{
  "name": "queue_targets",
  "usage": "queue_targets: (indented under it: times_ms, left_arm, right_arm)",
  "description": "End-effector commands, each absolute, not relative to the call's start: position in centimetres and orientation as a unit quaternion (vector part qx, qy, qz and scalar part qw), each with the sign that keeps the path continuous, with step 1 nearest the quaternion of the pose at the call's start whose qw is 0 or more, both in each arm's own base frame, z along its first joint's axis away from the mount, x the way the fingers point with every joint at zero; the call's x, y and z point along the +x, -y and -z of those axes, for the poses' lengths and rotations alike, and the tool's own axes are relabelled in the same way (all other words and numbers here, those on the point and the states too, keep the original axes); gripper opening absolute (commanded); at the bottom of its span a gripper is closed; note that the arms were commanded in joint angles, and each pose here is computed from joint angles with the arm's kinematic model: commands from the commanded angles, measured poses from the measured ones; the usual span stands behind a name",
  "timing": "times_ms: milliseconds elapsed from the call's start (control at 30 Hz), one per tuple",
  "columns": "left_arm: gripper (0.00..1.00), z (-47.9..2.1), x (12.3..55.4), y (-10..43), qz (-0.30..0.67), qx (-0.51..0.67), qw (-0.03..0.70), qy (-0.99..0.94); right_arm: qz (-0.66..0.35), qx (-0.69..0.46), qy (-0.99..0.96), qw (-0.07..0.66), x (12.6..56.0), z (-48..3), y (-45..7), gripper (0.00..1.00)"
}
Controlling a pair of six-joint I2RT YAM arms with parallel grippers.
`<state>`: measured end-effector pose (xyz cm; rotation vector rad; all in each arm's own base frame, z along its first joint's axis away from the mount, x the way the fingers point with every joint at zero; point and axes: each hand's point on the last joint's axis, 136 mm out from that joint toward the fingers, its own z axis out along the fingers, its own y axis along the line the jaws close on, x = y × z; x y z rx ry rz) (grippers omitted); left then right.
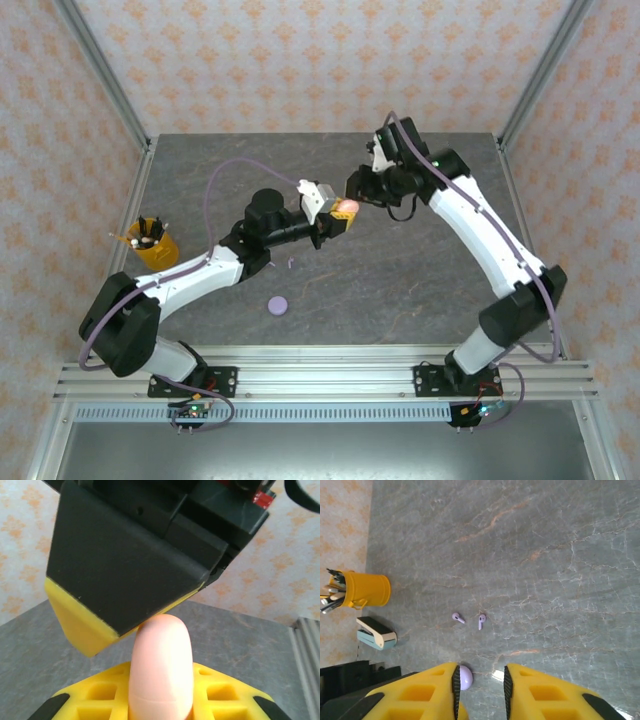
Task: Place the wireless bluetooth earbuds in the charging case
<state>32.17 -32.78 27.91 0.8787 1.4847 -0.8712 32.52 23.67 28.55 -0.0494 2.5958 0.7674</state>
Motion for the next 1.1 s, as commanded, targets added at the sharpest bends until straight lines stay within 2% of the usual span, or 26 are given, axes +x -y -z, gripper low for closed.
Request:
queue_targets:
  times_ms: [0, 200, 400, 567, 867, 1067]
  left_arm:
    - [0.00, -31.0, 34.7, 31.3, 0.357, 0.318, 0.624, -0.618]
    - [0.00, -29.2, 36.5, 31.5, 0.353, 0.295, 0.597, -0.658]
    - [0.00, -23.4, 39.6, 34.4, 0.373, 0.273, 0.469, -0.752]
    - [0.00, -18.7, 43.1, 36.3, 0.373, 0.216, 0.389, -0.814]
    - [0.00, -10.6, 47.5, 41.7, 0.401, 0.127, 0.200, -0.885]
    - [0.00, -7.4, 49.6, 43.2, 0.403, 0.091, 0.161, -0.896]
  right_arm:
    - [-0.273, -0.020, -0.941, 0.198, 28.5, -28.5, -22.6, 0.30]
    - [-0.212, 0.099, -0.932, 0.276, 29.7, -28.5, -16.3, 0.37]
    - [-0.182, 0.188, -0.920, 0.291, 31.2, -24.9, -12.0, 0.37]
    - [-0.163, 0.212, -0.920, 0.285, 31.5, -22.5, -11.1, 0.37]
    - [-0.153, 0.216, -0.928, 0.262, 32.1, -19.6, -11.1, 0.37]
    - [-0.145, 0.215, -0.933, 0.251, 32.4, -18.6, -11.3, 0.37]
